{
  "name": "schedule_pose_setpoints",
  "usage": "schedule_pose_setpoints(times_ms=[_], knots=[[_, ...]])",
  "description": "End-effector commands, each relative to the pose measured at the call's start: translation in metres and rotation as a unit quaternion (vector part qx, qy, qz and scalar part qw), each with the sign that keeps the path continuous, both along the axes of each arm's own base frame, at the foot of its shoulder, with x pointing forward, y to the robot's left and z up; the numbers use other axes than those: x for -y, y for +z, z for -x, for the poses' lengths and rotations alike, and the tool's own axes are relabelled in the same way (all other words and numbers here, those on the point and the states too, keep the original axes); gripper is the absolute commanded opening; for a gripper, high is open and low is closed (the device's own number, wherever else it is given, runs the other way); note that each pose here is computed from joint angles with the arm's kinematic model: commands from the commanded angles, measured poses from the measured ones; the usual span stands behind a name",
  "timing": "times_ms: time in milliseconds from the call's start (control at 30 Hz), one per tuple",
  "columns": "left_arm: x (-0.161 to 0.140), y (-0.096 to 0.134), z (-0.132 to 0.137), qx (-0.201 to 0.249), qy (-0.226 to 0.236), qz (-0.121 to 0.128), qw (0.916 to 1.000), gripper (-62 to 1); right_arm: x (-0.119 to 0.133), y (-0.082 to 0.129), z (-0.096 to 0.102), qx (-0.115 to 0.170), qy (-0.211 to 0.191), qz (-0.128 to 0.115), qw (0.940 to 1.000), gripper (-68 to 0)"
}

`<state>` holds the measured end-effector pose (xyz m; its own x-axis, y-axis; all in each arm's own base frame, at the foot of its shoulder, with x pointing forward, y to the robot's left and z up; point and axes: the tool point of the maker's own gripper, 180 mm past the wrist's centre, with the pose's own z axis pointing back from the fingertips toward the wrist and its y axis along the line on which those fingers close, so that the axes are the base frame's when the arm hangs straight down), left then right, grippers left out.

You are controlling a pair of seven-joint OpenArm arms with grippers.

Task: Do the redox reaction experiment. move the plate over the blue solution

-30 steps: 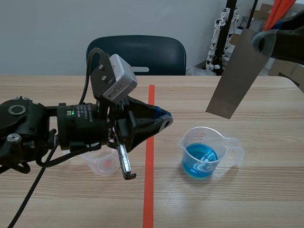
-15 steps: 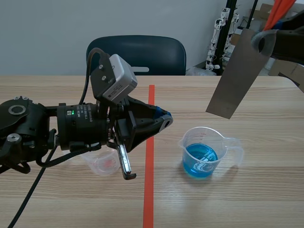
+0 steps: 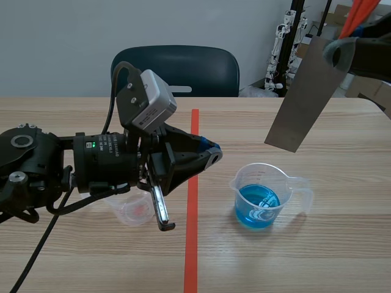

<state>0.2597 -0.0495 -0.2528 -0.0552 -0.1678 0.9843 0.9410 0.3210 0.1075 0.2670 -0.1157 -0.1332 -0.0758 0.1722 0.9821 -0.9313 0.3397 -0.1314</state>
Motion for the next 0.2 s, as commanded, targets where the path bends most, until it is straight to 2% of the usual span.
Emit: schedule_pose_setpoints(times_ms=[0, 167], knots=[[0.0027, 0.0072, 0.0001, 0.002, 0.0, 0.016, 0.9999, -58.2, -0.0005, 0.0126, -0.0018, 0.012, 0.002, -0.016, 0.9998, -66.9], [0.0027, 0.0072, 0.0001, 0.002, 0.0, 0.016, 0.9999, -58.2, -0.0005, 0.0126, -0.0018, 0.012, 0.002, -0.016, 0.9998, -66.9]])
